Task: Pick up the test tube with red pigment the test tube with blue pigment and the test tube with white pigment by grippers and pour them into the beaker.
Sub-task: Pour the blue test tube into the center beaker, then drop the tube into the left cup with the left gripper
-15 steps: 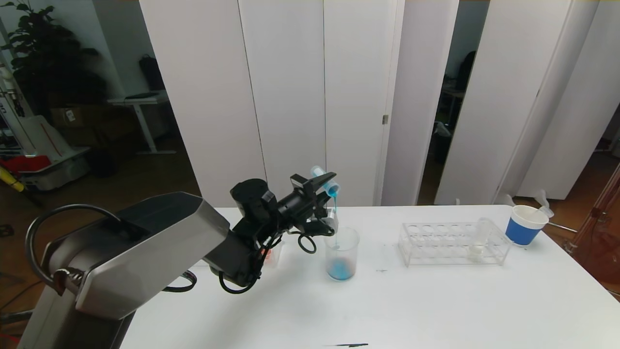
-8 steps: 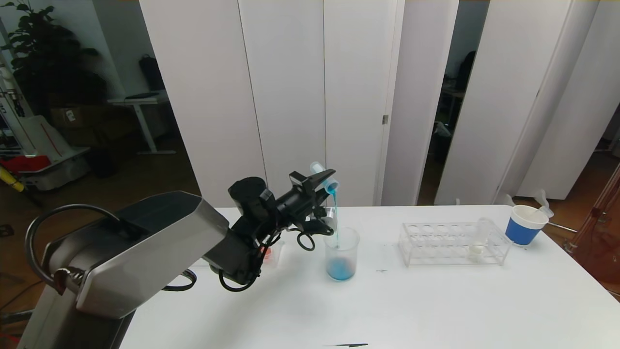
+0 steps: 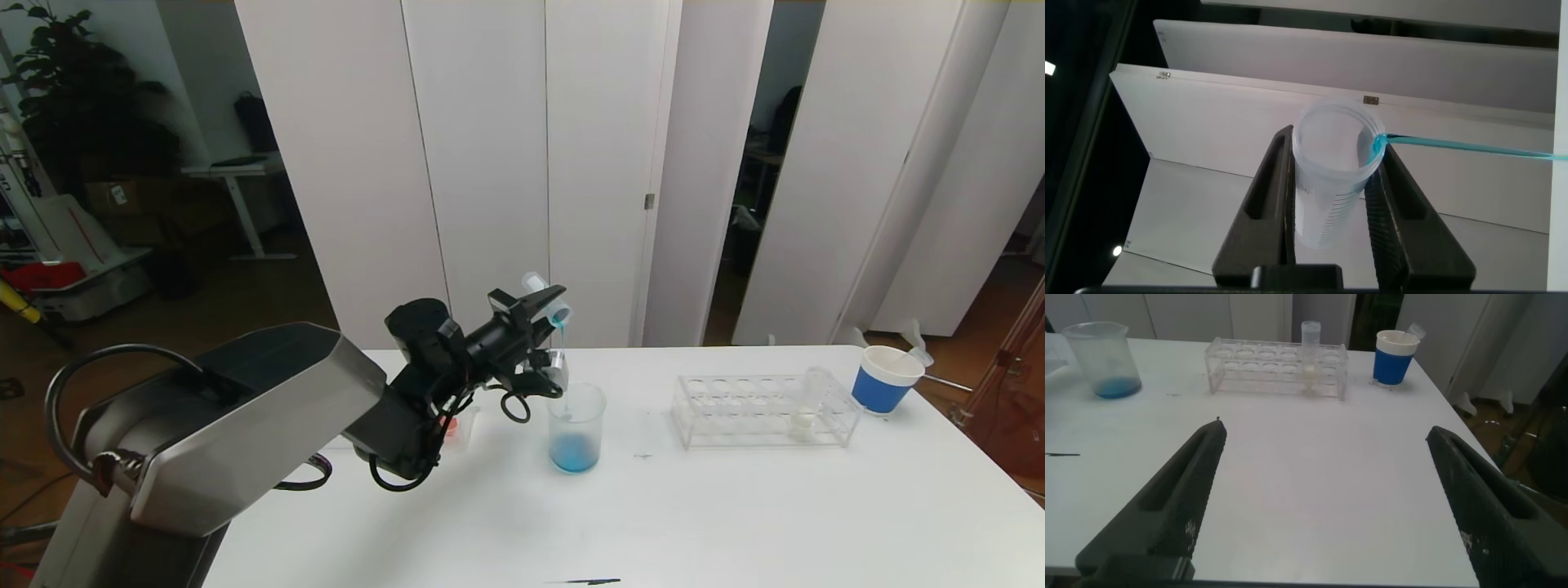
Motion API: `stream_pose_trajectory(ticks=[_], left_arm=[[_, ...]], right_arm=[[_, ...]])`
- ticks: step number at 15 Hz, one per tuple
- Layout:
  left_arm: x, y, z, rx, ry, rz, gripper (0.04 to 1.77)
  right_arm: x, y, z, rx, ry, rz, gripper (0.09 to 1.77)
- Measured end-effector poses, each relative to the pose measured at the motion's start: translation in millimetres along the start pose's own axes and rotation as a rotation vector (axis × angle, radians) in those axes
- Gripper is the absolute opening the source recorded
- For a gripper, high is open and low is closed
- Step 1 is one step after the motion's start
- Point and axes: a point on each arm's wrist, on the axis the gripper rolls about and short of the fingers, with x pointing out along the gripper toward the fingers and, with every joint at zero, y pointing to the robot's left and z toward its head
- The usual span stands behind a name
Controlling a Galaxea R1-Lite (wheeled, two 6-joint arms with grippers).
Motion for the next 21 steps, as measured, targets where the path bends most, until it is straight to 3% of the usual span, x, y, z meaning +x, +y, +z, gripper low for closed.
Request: stream_pose_trajectory(ticks=[8, 11, 14, 16, 19, 21], left_arm=[[-1.9, 3.0, 1.2, -0.003, 0.005, -0.001, 0.58], [-10.4, 5.0, 5.8, -0.059, 0.061, -0.043, 0.58], [-13.5, 20.7, 17.8, -0.255, 0.186, -0.061, 0.58], [-16.2, 35.4, 25.0, -0.426, 0.353, -0.068, 0.58], [-19.9, 59.7, 38.3, -0.721, 0.541, -0.022, 0.58], [-25.0, 77.7, 46.6, -0.860, 0.627, 0.021, 0.58]], right_arm=[[0.0, 0.0, 0.0, 0.000, 0.000, 0.000, 1.75], [0.0, 0.0, 0.0, 0.000, 0.000, 0.000, 1.75], [0.0, 0.0, 0.0, 0.000, 0.000, 0.000, 1.75], [0.0, 0.0, 0.0, 0.000, 0.000, 0.000, 1.75], [0.0, 0.0, 0.0, 0.001, 0.000, 0.000, 1.75], [0.0, 0.0, 0.0, 0.000, 0.000, 0.000, 1.75]])
